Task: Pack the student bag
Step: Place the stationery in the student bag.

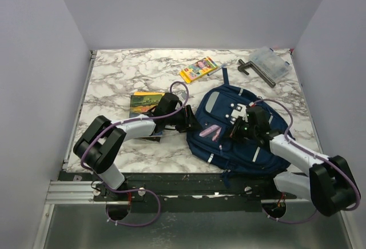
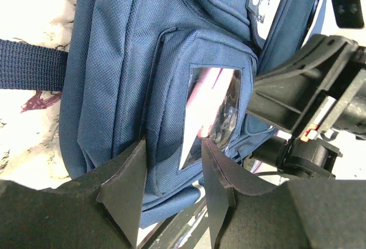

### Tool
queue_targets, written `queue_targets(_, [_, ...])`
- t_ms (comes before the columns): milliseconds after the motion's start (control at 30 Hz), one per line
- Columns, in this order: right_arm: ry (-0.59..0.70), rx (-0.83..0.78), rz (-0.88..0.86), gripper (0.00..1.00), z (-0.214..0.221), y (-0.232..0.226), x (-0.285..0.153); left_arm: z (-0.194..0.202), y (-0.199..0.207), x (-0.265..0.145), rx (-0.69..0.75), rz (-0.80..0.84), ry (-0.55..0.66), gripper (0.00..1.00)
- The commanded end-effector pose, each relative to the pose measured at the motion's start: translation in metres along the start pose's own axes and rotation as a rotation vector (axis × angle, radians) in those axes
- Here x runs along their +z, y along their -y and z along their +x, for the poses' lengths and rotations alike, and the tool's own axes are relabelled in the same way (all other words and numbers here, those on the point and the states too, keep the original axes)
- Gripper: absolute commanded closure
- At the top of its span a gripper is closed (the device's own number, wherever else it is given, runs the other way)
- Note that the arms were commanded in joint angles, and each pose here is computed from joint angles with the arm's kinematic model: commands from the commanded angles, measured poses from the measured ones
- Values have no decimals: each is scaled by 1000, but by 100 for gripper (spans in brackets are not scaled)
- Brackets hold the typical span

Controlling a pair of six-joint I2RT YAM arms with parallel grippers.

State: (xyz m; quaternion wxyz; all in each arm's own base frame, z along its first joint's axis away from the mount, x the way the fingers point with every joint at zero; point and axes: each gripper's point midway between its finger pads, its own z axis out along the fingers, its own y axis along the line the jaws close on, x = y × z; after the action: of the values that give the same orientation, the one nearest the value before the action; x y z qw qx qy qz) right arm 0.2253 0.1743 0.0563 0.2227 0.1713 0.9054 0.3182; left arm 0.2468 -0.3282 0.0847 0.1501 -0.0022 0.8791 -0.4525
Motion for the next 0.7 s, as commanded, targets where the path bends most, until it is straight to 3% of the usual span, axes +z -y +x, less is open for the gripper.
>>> queue_targets(0, [-2, 7, -186, 100, -9, -36, 19, 16, 7, -1, -10, 33, -55, 56])
queue_targets(133, [-16, 51, -317, 100, -13, -63, 19, 18, 11, 0, -8, 37, -53, 56])
queue_targets(300, [31, -5, 43, 99, -19, -7, 6, 11, 16, -8, 34, 44, -10, 56])
queue_targets(400, [49, -58, 205, 91, -21, 19, -12, 6, 21, -14, 60, 45, 14, 53])
queue_targets(667, [109, -98, 242, 76, -29, 19, -40, 0, 24, -21, 101, 25, 33, 43])
